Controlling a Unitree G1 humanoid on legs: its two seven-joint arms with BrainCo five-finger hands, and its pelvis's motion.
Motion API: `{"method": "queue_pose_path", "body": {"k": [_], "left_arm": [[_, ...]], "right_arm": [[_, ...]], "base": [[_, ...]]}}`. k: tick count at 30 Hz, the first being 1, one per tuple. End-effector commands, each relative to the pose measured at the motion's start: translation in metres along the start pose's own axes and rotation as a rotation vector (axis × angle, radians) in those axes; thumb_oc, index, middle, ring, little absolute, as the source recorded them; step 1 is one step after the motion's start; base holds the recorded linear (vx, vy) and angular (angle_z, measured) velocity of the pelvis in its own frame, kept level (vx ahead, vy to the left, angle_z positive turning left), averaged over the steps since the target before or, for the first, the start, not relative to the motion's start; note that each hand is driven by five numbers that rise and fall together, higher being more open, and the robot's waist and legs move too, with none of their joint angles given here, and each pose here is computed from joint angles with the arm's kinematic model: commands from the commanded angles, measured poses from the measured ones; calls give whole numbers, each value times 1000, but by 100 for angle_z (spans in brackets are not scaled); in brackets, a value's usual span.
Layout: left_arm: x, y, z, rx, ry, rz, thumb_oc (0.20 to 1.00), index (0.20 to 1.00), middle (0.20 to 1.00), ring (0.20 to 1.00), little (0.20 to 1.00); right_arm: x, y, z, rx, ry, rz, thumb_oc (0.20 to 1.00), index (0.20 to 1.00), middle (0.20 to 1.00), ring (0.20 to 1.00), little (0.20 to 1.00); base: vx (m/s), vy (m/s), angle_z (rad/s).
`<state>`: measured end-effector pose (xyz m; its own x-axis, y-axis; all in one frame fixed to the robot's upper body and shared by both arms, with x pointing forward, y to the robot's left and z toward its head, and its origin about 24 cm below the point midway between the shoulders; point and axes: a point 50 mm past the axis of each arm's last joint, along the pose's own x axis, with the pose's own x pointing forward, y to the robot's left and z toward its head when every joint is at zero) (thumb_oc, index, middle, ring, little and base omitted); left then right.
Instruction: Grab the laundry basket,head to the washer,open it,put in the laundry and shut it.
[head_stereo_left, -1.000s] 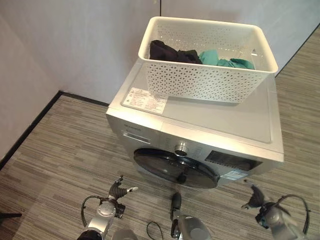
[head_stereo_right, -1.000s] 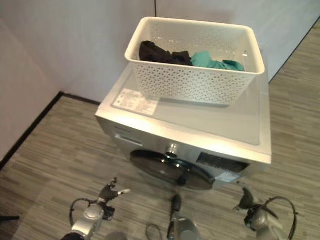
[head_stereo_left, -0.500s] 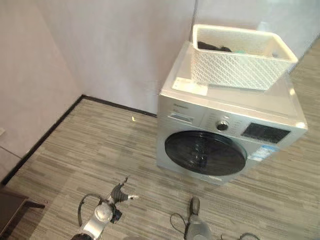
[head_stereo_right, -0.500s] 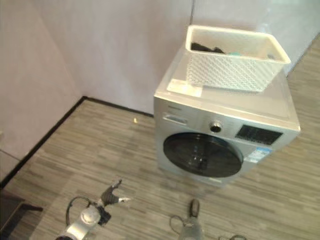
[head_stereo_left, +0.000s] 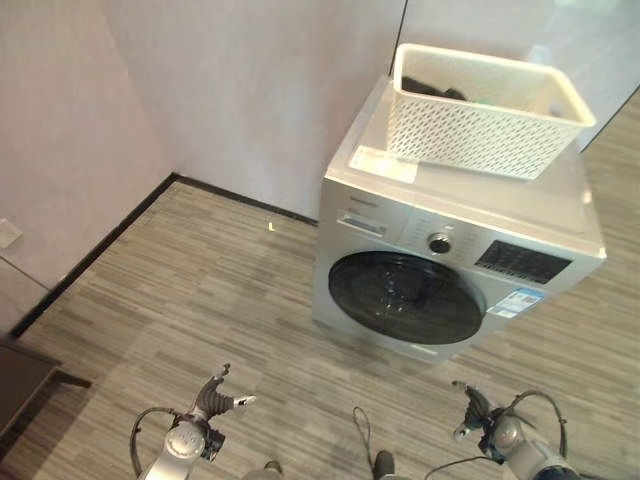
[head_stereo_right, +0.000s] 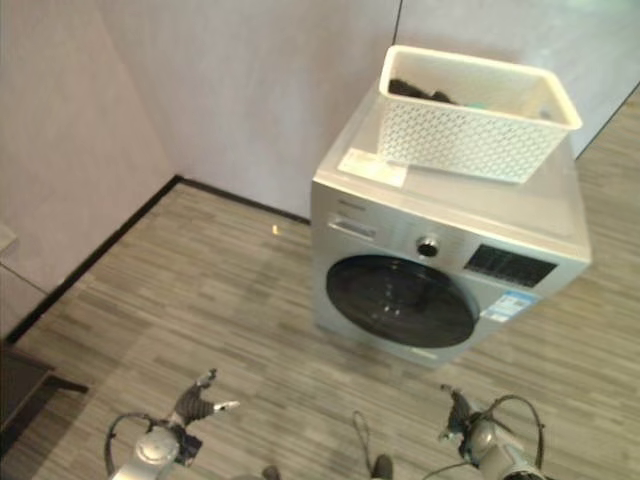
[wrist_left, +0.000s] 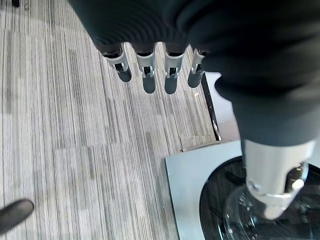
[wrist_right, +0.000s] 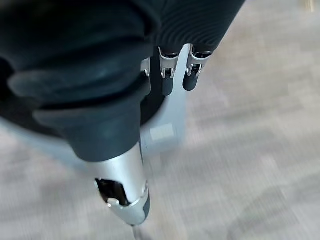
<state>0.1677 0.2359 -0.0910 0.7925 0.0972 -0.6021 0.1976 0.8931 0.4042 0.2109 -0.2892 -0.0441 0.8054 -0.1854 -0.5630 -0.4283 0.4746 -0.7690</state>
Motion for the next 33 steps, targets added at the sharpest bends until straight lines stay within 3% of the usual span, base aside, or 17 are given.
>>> {"method": "queue_pose_path", "body": {"k": [1,6,11,14,22,28,33], "left_arm": [[6,6,16,8,-67,0,1000,1000,1000,1000,1000],[4,4,24,-22,-113,-16,1000,1000,1000,1000,1000],[6,4,31,-25,-135,-20,1000,1000,1000,1000,1000],[9,-1,41,-34,-170,-39,1000,1000,1000,1000,1000],[19,-5,61,-80,-223,-35,1000,1000,1000,1000,1000],[22,-17,62,-103,-198,-65,1000,1000,1000,1000,1000],[20,-19,50,-72,-153,-91,1000,1000,1000,1000,1000]], "right_arm": [[0,-31,-4,-35,3,-112,1000,1000,1000,1000,1000],[14,-91,6,-100,29,-299,1000,1000,1000,1000,1000],[21,-118,27,-128,-6,-364,1000,1000,1000,1000,1000],[28,-154,41,-141,15,-447,1000,1000,1000,1000,1000],[12,-237,60,-178,44,-651,1000,1000,1000,1000,1000],[-6,-249,52,-135,22,-737,1000,1000,1000,1000,1000],[-21,-231,20,-120,51,-751,1000,1000,1000,1000,1000]], "base": [[7,-89,25],[-49,-85,27],[-91,-37,12],[-118,-35,13],[-54,-8,-4],[19,-11,-3],[44,-21,-4]]}}
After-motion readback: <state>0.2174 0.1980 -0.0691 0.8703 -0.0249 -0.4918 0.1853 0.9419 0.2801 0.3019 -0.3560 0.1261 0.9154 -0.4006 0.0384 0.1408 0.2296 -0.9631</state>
